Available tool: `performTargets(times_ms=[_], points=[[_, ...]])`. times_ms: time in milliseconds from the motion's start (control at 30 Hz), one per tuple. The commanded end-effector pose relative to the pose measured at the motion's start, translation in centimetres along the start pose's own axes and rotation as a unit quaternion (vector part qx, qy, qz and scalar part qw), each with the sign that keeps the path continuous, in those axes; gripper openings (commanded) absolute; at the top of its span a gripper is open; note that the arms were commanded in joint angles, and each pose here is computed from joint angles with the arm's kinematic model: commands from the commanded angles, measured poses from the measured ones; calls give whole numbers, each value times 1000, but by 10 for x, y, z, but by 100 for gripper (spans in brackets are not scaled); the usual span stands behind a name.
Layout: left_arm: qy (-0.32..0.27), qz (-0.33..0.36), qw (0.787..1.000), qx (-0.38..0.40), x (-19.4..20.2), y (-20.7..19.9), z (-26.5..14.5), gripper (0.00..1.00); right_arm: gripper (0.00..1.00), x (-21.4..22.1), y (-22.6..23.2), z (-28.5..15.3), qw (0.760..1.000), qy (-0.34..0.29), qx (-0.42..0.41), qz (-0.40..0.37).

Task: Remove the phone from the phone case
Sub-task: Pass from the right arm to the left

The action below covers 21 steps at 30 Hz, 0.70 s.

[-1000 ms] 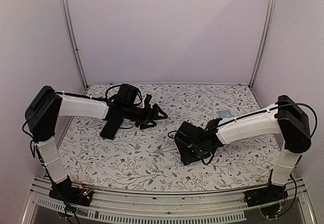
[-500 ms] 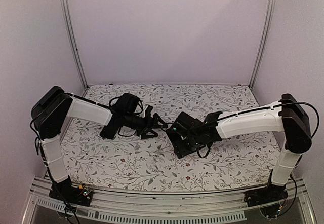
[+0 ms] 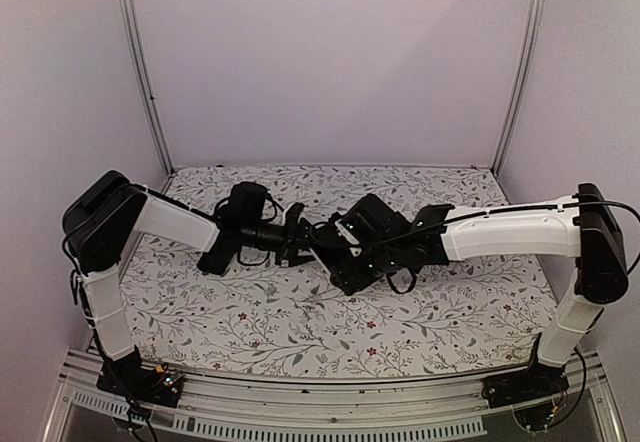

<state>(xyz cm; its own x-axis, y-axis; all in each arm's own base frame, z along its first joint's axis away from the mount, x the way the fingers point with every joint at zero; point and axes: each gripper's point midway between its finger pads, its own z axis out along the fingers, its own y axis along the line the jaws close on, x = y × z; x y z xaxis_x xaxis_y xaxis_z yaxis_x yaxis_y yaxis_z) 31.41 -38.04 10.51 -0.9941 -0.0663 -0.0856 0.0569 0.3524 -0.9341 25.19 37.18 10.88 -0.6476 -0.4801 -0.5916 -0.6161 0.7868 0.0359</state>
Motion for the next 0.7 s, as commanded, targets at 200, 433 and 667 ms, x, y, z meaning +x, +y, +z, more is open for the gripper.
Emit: performTargets(times_ms=[200, 433, 667], points=[[-13, 34, 996, 80, -11, -51, -17, 14, 46, -59, 6, -51, 992, -101, -76, -15], [-44, 56, 988, 137, -19, -83, -32, 0, 79, -74, -5, -66, 988, -120, -93, 22], [-96, 86, 969, 213, -36, -124, -60, 0, 99, -96, -18, -108, 958, -184, -193, 106]])
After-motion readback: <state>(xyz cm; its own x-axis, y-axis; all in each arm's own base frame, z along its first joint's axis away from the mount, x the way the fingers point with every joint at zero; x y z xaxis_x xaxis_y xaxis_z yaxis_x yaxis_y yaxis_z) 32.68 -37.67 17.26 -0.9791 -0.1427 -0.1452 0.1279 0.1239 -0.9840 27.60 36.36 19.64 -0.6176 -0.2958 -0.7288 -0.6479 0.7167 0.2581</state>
